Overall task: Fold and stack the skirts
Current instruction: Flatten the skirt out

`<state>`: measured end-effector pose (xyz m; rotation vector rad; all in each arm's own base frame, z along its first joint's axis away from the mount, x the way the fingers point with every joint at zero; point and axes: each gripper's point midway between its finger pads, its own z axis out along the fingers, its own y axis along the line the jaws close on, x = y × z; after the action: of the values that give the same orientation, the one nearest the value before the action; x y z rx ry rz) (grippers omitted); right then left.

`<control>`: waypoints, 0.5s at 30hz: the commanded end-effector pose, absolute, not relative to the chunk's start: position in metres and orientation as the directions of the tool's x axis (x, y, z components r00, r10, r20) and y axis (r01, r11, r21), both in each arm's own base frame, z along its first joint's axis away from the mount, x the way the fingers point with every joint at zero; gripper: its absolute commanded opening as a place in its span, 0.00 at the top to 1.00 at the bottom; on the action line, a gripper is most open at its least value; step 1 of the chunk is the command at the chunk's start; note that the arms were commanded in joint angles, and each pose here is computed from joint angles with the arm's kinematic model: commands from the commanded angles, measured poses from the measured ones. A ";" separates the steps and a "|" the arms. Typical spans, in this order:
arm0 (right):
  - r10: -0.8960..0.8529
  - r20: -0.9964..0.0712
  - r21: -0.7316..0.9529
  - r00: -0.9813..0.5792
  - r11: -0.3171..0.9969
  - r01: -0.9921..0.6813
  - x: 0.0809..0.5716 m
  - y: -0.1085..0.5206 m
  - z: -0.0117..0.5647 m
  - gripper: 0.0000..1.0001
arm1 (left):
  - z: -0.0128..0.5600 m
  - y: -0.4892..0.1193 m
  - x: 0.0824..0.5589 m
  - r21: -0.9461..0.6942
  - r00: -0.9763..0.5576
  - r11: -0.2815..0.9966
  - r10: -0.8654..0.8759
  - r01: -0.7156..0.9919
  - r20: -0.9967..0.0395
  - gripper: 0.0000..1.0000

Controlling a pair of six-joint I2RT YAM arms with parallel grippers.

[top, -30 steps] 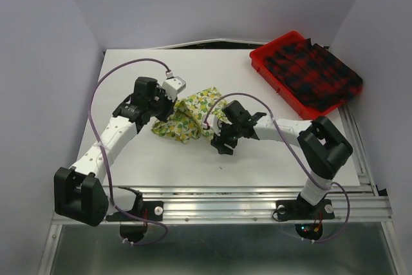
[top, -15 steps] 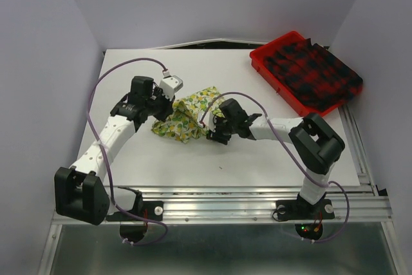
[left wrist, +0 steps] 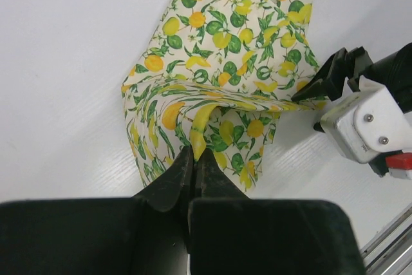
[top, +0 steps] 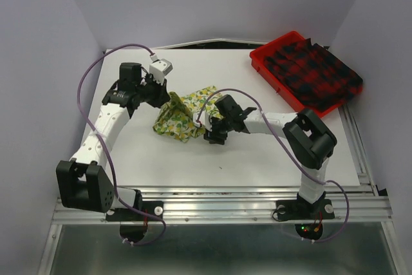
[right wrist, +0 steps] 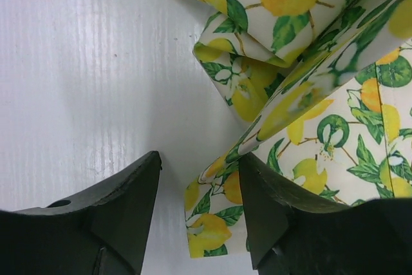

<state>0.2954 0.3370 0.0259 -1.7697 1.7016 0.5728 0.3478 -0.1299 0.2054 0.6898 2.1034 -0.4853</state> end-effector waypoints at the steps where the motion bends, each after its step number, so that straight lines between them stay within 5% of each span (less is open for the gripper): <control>1: -0.836 -0.548 0.024 -0.002 -0.013 -1.000 0.263 0.306 -0.022 0.47 | 0.221 -0.132 0.357 -0.146 -0.488 0.760 0.245 0.633 -0.838 1.00; 3: -0.841 -0.541 0.026 -0.013 -0.002 -1.000 0.265 0.305 -0.024 0.55 | 0.221 -0.129 0.358 -0.145 -0.487 0.760 0.246 0.633 -0.838 1.00; 6: -0.848 -0.528 0.026 -0.053 0.046 -0.999 0.272 0.307 -0.027 0.82 | 0.221 -0.123 0.359 -0.123 -0.476 0.765 0.258 0.632 -0.840 1.00; 9: -0.849 -0.520 -0.004 -0.091 0.109 -0.994 0.286 0.303 -0.019 0.98 | 0.228 -0.114 0.357 -0.107 -0.468 0.776 0.258 0.621 -0.845 1.00; 15: -0.768 -0.612 -0.130 -0.187 0.331 -0.934 0.342 0.283 0.066 0.99 | 0.254 -0.089 0.350 -0.038 -0.425 0.785 0.293 0.618 -0.857 1.00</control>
<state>0.3043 0.3252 0.0238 -1.6865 1.8834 0.5477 0.3535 -0.0966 0.1986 0.6122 2.1793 -0.5012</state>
